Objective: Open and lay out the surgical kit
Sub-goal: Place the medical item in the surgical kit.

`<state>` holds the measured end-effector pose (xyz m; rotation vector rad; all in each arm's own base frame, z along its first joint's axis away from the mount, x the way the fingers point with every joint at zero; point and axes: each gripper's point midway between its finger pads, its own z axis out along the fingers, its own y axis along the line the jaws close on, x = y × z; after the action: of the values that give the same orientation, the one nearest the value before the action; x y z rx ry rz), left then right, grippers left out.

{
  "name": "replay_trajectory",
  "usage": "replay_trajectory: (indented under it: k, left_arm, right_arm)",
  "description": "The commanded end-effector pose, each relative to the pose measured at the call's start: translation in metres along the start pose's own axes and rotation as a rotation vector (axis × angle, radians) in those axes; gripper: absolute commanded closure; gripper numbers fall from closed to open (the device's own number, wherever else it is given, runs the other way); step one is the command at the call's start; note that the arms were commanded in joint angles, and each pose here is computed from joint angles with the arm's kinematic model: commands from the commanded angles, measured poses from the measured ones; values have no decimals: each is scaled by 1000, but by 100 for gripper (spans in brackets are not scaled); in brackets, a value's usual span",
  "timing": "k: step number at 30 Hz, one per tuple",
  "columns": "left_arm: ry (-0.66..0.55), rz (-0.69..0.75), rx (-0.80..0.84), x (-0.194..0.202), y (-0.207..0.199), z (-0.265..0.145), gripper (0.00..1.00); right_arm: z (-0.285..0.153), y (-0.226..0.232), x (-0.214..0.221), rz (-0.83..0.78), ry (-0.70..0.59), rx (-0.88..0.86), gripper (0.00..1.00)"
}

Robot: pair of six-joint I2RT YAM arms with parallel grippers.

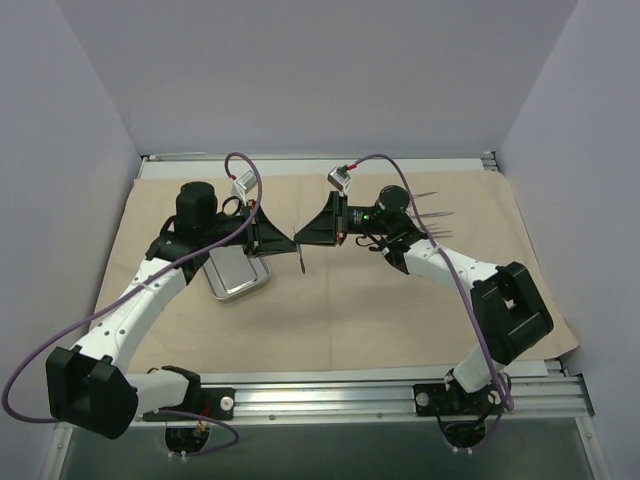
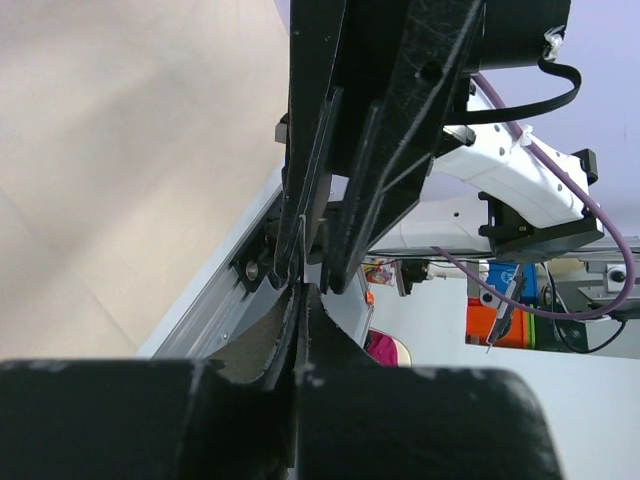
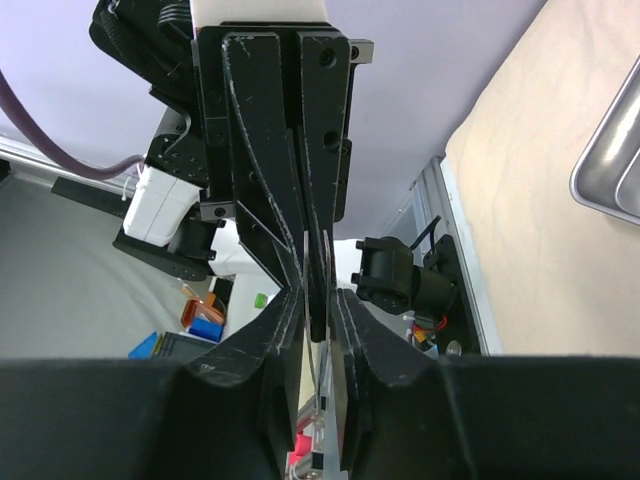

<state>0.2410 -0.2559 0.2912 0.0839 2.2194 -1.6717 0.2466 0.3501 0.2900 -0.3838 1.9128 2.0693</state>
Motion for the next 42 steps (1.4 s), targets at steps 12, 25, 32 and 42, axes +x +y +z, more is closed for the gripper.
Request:
replay_trajectory:
  k: [12, 25, 32, 42]
  left_arm:
    - [2, 33, -30, 1, 9, -8, 39]
    - [-163, -10, -506, -21, 83, -75, 27]
    - [-174, 0, -589, -31, 98, -81, 27]
    - [-211, 53, -750, -47, 111, -100, 26]
  right_arm:
    - [-1, 20, -4, -88, -19, -44, 100]
    - [-12, -31, -16, -53, -44, 185, 100]
    - [-15, -51, -20, -12, -43, 261, 100]
    - [-98, -123, -41, 233, -220, 758, 100]
